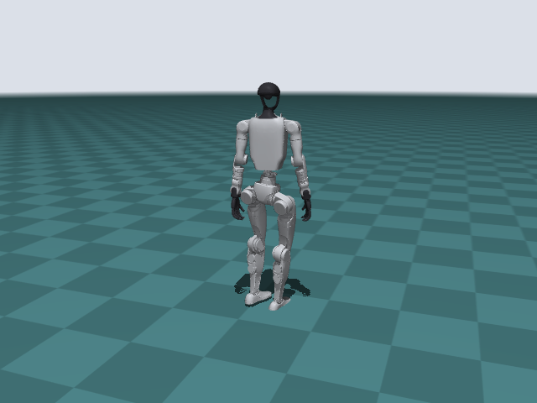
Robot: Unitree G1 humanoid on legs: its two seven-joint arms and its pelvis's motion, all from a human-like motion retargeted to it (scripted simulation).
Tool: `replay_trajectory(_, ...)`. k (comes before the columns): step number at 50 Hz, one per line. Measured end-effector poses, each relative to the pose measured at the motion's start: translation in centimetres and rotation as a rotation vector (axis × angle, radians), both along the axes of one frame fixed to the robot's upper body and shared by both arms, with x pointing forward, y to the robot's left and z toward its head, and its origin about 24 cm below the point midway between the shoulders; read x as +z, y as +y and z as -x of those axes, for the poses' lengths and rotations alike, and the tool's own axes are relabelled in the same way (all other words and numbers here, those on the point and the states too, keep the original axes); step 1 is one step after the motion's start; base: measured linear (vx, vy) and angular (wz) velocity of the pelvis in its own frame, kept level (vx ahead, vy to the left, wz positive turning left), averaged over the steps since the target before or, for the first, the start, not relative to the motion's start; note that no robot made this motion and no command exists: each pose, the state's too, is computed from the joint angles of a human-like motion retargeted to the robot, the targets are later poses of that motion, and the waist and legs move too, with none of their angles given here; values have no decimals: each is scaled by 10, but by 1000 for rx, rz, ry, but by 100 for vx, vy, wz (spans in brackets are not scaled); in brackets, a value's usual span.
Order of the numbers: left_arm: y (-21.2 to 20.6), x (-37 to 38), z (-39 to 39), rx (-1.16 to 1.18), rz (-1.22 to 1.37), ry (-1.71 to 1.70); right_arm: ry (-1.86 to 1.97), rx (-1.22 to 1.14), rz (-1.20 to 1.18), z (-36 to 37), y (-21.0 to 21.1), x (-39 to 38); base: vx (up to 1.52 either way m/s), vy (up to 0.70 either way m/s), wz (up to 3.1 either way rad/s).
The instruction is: In place motions
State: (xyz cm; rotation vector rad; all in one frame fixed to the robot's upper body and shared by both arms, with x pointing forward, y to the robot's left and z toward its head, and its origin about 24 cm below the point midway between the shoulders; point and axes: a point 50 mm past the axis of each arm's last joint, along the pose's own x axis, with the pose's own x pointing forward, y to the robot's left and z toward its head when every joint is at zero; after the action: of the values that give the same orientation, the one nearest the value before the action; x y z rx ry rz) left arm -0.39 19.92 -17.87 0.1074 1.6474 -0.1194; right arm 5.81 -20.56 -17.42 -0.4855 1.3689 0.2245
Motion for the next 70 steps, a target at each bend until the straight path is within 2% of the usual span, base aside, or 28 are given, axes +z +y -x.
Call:
replay_trajectory(6, 10, 2, -17, -95, -13, -43, -47, 34, -12, -16, 3, 2, -25, -8, -169)
replay_trajectory(12, 42, 8, -9, -131, -95, -15, -31, 27, -28, -17, -1, 3, -40, -5, -311)
replay_trajectory(17, 50, 12, 28, -71, -140, 98, 33, -42, 37, -3, -25, 5, -32, -13, -371)
replay_trajectory(25, 39, 13, 52, -22, -117, 165, 23, -204, 175, 0, -67, 15, -20, -9, -356)
replay_trajectory(33, 42, 8, -2, -73, -109, 9, 112, -475, 221, 44, -80, 17, 2, -5, -146)
replay_trajectory(37, 41, 10, -54, -94, -93, -161, 248, -747, 186, 94, -65, 15, 15, -8, -8)
replay_trajectory(41, 24, 12, -87, -93, -42, -286, 350, -1034, 127, 140, -44, 18, 34, -12, -19)
replay_trajectory(45, 5, 9, -87, -124, 26, -319, 399, -1130, 146, 162, -30, 20, 47, -19, -58)
replay_trajectory(48, 0, 5, -67, -153, 36, -273, 390, -1023, 109, 149, -26, 15, 37, -13, -113)
replay_trajectory(52, -1, 0, -23, -143, 30, -136, 302, -742, 35, 105, -27, 5, 40, -11, -183)
replay_trajectory(58, -10, 1, 35, -40, 55, 83, 16, -282, -74, -8, -12, 3, 27, -6, -213)
replay_trajectory(63, -18, 2, 49, 35, 66, 127, -252, 69, -98, -92, 7, 26, 10, 5, -136)
replay_trajectory(66, -17, 1, 44, 23, 58, 112, -332, 165, -57, -108, 9, 34, 13, 7, -115)
replay_trajectory(70, -13, 0, 30, -23, 49, 68, -293, 131, -26, -88, -3, 28, 29, 9, -104)
